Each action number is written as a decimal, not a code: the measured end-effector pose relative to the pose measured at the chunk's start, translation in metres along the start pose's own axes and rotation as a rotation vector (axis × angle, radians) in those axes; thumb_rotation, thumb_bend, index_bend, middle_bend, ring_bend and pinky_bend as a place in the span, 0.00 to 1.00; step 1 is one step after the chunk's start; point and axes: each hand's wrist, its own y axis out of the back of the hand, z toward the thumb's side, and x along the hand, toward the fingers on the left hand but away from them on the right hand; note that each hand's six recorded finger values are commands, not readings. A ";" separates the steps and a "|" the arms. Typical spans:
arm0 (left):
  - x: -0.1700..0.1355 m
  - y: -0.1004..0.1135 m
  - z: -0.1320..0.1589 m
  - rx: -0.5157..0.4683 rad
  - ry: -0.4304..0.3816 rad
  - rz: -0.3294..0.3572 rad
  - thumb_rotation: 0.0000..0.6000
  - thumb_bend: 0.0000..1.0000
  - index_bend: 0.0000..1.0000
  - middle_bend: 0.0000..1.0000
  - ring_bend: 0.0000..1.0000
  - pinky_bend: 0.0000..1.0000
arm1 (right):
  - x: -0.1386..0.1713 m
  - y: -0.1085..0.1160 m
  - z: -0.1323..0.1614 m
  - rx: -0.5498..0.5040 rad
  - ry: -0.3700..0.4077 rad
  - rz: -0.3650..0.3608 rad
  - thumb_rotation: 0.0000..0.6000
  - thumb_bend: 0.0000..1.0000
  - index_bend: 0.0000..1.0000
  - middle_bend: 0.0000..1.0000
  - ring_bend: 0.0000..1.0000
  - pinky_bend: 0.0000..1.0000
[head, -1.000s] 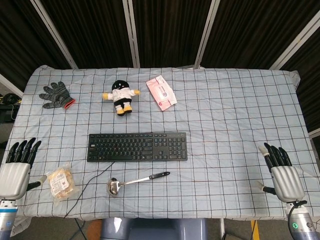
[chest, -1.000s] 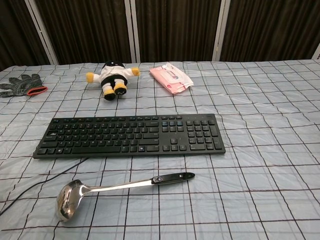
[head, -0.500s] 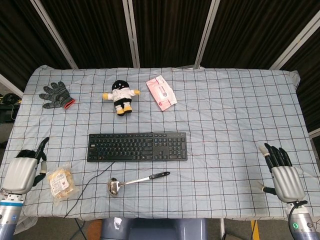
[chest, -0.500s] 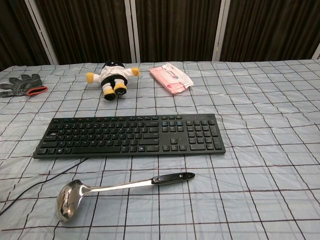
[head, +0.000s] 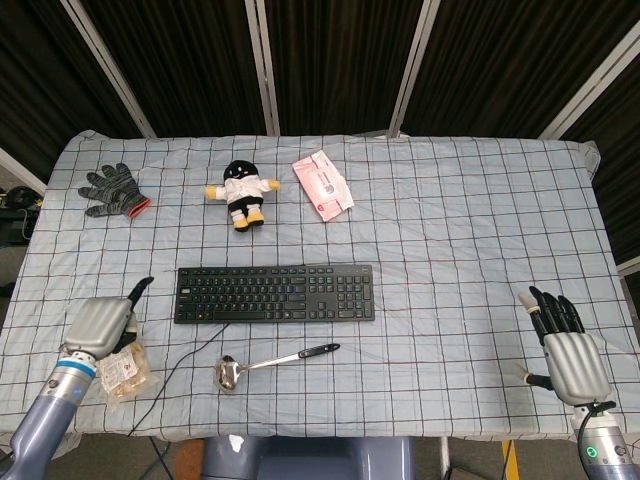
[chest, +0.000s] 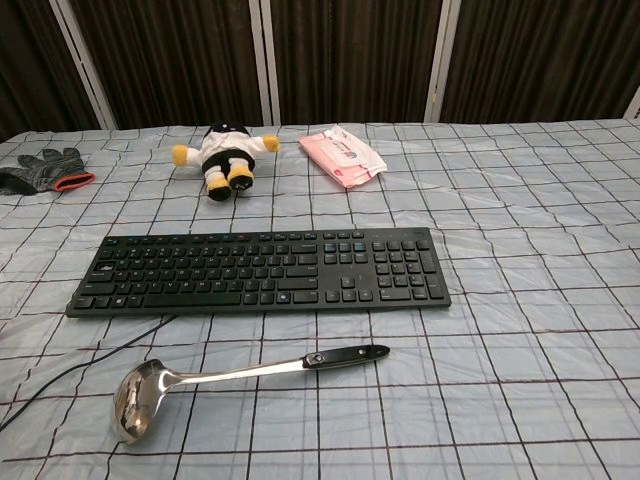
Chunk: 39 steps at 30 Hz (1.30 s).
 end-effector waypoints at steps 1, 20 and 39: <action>0.003 0.000 0.002 0.004 0.001 -0.016 1.00 1.00 0.08 0.91 0.80 0.57 | 0.000 0.000 0.000 -0.001 0.000 0.000 1.00 0.09 0.04 0.00 0.00 0.00; 0.050 -0.014 0.062 0.046 0.011 -0.232 1.00 1.00 0.13 0.91 0.80 0.57 | 0.000 0.001 -0.001 -0.019 -0.001 0.000 1.00 0.09 0.04 0.00 0.00 0.00; 0.067 -0.019 0.083 0.088 0.037 -0.248 1.00 1.00 0.12 0.91 0.80 0.57 | 0.000 0.002 0.000 -0.030 -0.002 0.001 1.00 0.09 0.04 0.00 0.00 0.00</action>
